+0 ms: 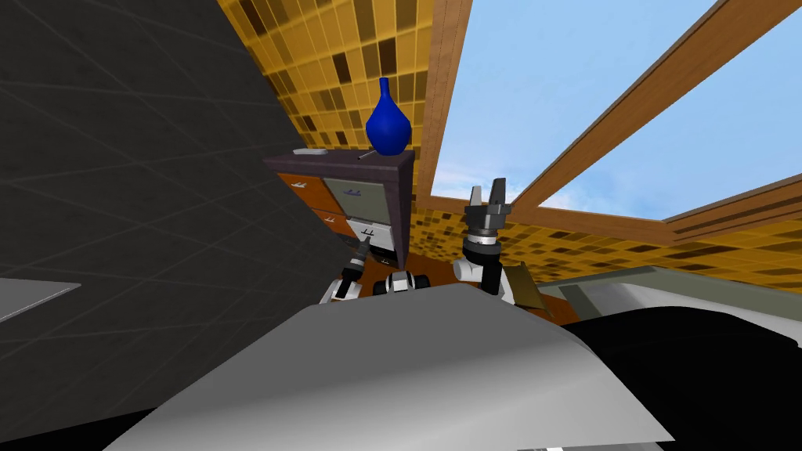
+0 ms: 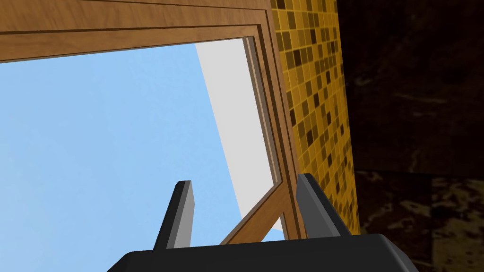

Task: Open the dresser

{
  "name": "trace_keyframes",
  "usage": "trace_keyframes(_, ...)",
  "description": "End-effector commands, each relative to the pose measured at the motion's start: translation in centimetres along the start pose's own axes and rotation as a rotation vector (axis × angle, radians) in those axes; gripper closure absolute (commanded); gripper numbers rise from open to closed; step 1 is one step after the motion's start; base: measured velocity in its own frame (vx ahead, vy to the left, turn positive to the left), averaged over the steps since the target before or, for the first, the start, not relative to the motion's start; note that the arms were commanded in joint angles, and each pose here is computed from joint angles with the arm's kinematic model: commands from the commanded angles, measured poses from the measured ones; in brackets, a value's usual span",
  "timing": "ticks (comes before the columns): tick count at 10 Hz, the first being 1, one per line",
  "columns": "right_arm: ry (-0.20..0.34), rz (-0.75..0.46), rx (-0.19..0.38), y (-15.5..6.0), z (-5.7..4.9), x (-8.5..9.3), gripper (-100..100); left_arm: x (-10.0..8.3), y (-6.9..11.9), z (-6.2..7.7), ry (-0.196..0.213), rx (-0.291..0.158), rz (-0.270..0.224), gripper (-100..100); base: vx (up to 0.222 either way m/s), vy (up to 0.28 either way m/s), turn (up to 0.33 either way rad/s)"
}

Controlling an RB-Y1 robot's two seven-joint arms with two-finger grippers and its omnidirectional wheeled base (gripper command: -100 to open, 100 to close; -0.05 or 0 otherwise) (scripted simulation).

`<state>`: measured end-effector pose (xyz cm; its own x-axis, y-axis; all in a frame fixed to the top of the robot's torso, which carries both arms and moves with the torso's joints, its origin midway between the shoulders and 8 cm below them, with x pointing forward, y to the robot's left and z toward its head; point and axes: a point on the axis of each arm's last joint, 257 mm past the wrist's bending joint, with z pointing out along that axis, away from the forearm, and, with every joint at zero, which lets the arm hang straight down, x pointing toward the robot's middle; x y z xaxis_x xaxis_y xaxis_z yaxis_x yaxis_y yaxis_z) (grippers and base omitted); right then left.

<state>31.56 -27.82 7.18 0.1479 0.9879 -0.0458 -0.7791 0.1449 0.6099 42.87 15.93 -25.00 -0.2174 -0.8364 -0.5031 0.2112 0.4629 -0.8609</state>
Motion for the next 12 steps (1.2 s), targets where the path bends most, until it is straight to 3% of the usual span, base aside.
trace_keyframes(1, 0.000, 0.000, 0.000, 0.0, 0.0, 0.0, 0, 0.0, -0.4, -0.5, 0.006, 0.005, 0.001, 100, -0.171, 0.081, 0.016)
trace_keyframes(3, 0.000, 0.000, 0.000, 0.0, 0.0, 0.0, 0, 0.0, -0.5, -0.6, 0.007, 0.006, 0.002, 100, -0.128, 0.066, 0.014)
trace_keyframes(4, 0.000, 0.000, 0.000, 0.0, 0.0, 0.0, 0, 0.1, 0.0, -0.4, 0.004, -0.003, -0.002, -100, 0.056, -0.058, -0.028)
trace_keyframes(7, 0.000, 0.000, 0.000, 0.0, 0.0, 0.0, 0, 0.3, 0.7, 0.0, 0.000, -0.013, -0.006, -100, 0.143, -0.095, -0.016)
trace_keyframes(10, 0.000, 0.000, 0.000, 0.0, 0.0, 0.0, 0, 0.0, 0.3, 0.0, -0.001, -0.009, -0.003, -100, 0.092, -0.040, -0.013)
trace_keyframes(11, 0.000, 0.000, 0.000, 0.0, 0.0, 0.0, 0, -0.1, 0.2, 0.1, -0.001, -0.011, -0.003, 100, 0.013, -0.004, 0.003)
trace_keyframes(12, 0.000, 0.000, 0.000, 0.0, 0.0, 0.0, 0, 0.0, -0.1, -0.4, 0.004, -0.007, -0.002, 100, -0.099, 0.056, 0.036)
